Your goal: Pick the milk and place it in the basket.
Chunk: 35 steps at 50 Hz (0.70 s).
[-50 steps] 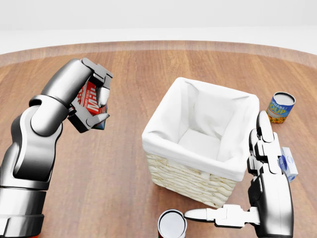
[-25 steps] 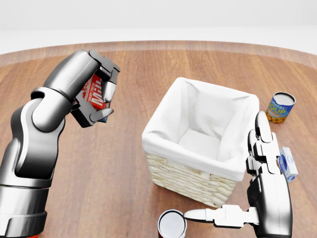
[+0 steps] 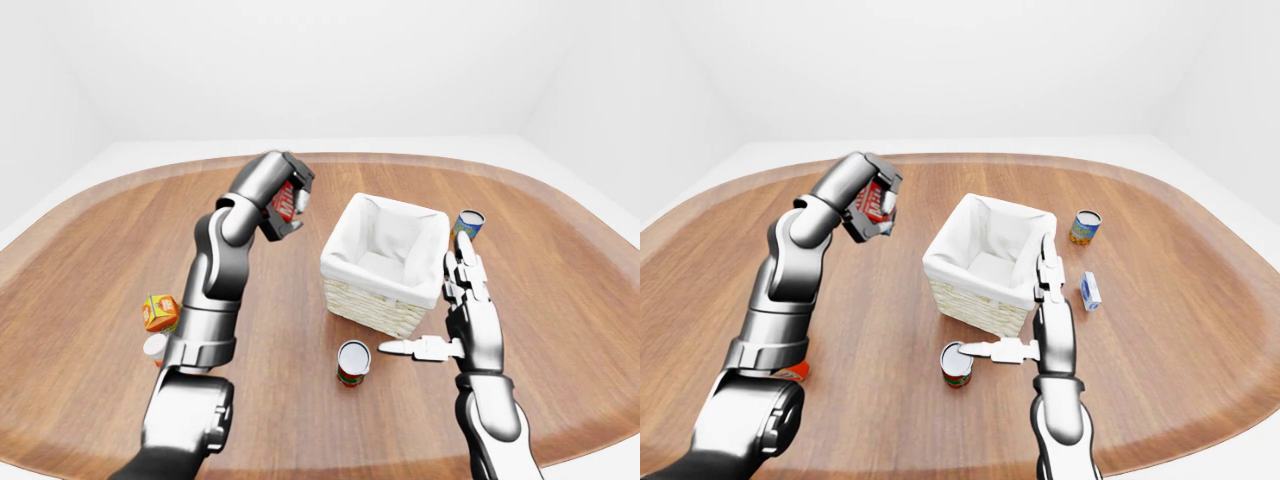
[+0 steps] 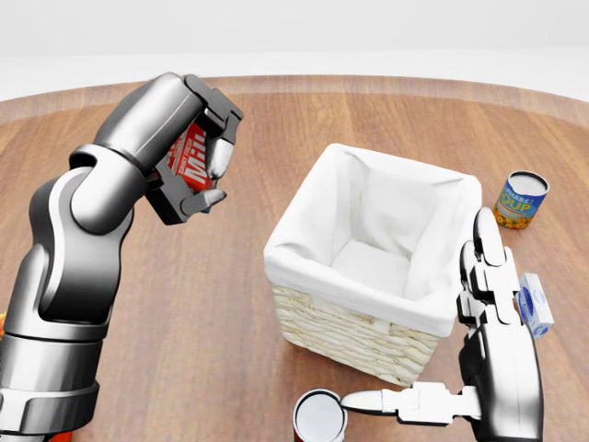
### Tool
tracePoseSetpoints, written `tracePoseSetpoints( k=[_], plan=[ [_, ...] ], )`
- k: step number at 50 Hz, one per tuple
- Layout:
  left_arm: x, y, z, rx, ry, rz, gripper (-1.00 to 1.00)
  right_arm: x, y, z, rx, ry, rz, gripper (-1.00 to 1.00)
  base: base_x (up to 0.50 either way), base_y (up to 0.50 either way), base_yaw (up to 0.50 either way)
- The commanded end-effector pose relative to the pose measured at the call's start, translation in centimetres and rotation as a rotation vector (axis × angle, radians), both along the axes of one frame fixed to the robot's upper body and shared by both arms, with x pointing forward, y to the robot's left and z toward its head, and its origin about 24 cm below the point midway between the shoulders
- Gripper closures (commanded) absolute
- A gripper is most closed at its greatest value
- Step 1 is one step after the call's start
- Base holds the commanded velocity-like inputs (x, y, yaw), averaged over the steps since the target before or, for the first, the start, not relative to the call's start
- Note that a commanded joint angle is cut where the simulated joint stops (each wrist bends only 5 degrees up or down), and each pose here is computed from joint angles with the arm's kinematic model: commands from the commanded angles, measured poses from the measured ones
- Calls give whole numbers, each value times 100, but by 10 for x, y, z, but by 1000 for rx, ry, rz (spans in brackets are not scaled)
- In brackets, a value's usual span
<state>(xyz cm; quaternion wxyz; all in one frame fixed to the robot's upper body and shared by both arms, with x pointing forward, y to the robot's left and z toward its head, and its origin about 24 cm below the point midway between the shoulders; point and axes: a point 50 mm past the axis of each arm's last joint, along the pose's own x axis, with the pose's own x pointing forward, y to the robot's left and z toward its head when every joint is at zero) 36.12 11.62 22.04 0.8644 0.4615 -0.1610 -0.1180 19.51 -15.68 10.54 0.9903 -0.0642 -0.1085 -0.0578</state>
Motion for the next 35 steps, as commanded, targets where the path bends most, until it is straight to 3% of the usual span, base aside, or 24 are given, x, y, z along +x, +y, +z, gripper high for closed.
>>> tracePoseSetpoints(
  k=[1, 10, 25, 35],
  plan=[
    [-4, -9, 28, -21, -98, -31, 100, 0, 1, -1, -3, 2, 5, -100, 0, 0, 0],
    [-1, -14, 34, -31, -105, -44, 100, -1, 2, -2, -4, 1, 9, -100, 0, 0, 0],
    [-27, -52, 60, 29, -193, -187, 100, -2, 3, -3, -6, 1, 10, -100, 0, 0, 0],
    [-26, -64, 56, 23, -173, -213, 100, -3, 3, -2, -6, -3, 11, -100, 0, 0, 0]
  ],
)
